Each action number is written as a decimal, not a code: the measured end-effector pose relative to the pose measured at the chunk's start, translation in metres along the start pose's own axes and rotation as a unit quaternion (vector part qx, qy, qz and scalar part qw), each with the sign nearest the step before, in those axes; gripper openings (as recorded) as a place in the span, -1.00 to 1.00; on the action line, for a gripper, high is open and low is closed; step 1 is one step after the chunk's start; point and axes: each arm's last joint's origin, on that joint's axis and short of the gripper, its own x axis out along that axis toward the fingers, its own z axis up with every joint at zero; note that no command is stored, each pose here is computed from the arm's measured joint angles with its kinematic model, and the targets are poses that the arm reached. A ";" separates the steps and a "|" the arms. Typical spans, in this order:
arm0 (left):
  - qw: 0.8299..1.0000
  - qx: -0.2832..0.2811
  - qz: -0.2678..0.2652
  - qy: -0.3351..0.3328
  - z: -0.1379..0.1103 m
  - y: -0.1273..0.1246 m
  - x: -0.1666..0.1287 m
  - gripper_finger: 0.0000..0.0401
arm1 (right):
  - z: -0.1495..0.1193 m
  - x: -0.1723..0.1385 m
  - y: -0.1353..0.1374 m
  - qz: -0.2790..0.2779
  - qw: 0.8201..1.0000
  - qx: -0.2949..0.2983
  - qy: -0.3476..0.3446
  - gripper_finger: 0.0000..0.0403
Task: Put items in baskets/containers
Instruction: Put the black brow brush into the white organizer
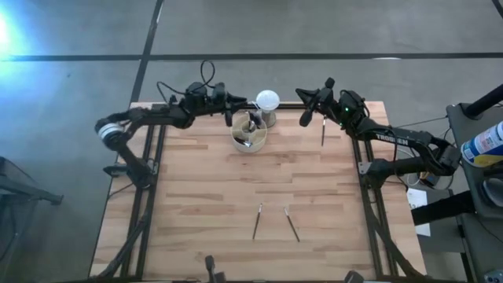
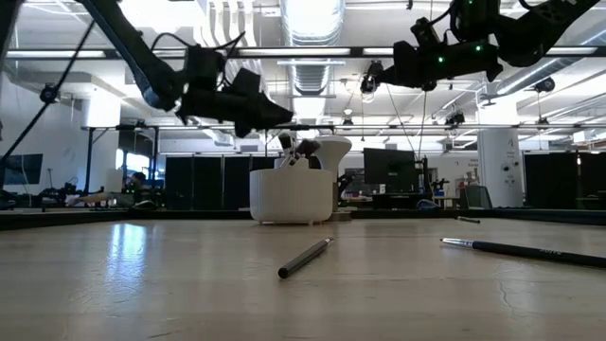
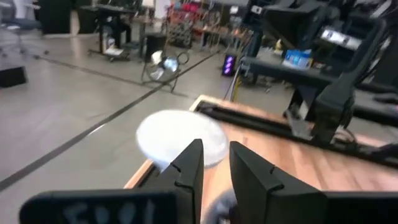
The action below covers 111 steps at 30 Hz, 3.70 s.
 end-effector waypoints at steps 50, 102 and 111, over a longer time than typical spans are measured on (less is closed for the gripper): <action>0.997 0.062 0.029 0.017 -0.070 -0.076 -0.056 -0.99 | -0.136 0.000 -0.078 -0.268 0.805 0.229 0.478 -0.67; 0.998 0.026 0.023 0.046 -0.076 -0.080 -0.055 -0.99 | -0.144 0.012 -0.080 -0.322 0.694 0.269 0.584 -0.65; 0.998 0.023 0.023 0.047 -0.076 -0.080 -0.055 -0.99 | -0.146 0.017 -0.076 -0.278 0.719 0.283 0.570 -0.65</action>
